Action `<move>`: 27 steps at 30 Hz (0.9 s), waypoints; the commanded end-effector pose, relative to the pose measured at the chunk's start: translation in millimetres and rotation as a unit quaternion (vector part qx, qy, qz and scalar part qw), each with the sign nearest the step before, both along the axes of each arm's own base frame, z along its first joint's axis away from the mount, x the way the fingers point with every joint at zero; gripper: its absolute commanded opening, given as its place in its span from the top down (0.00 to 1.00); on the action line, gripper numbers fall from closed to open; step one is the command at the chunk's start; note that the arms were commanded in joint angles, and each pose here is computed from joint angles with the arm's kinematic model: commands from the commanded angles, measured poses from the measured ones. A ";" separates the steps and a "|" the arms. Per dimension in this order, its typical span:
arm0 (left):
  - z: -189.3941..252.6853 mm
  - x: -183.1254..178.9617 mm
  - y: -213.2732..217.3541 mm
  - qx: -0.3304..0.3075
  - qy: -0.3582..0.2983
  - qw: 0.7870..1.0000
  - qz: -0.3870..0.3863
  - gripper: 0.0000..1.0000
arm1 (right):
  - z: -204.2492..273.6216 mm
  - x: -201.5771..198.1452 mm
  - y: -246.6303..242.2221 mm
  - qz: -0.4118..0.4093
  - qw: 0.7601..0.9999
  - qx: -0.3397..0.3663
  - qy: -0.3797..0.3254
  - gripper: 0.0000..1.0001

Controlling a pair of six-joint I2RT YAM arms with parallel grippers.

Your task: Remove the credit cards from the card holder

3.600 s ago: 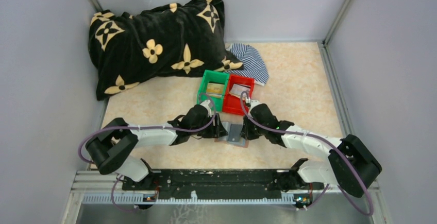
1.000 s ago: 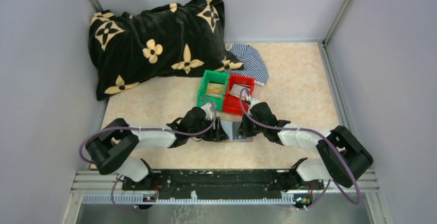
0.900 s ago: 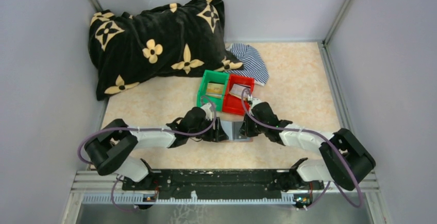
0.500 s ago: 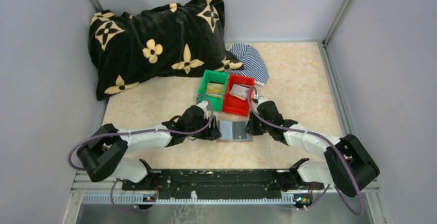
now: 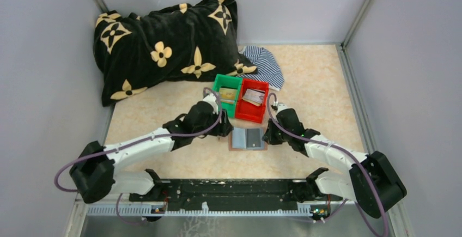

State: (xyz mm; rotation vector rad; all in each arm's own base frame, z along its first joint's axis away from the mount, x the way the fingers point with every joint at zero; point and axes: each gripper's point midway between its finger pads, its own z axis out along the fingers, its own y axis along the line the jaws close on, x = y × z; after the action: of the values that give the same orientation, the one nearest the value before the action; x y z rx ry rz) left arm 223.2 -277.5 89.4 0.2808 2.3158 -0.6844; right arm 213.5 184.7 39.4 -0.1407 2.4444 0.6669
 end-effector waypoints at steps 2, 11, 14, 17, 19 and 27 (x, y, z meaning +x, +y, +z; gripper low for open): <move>76.4 16.9 -8.6 -0.046 -0.084 0.995 -0.012 0.34 | 0.2 0.3 0.1 0.002 1.000 0.010 -0.009 1.00; 36.1 -42.9 -69.3 -0.166 0.068 0.970 -0.165 0.34 | -4.2 0.7 1.0 0.003 1.000 0.009 -0.005 1.00; 12.7 -51.0 -68.7 -0.156 0.101 0.967 -0.172 0.34 | -5.7 0.1 0.5 0.004 1.000 0.006 -0.002 1.00; -2.6 -53.4 -63.4 -0.139 0.116 0.969 -0.165 0.34 | -7.2 0.2 0.4 0.004 1.000 0.004 0.000 1.00; -10.5 -54.3 -58.4 -0.127 0.121 0.972 -0.158 0.34 | -6.8 0.9 1.3 0.006 1.000 0.006 -0.002 1.00; -25.8 -53.5 -40.3 -0.090 0.122 0.980 -0.127 0.35 | -11.0 0.9 4.6 0.008 1.000 0.011 0.005 1.00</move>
State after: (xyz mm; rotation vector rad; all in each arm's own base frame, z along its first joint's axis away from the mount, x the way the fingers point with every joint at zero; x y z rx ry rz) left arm 167.7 -324.8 63.1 0.4497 2.4605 -1.1404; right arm 205.6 184.1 22.4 -0.1486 2.4847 0.6750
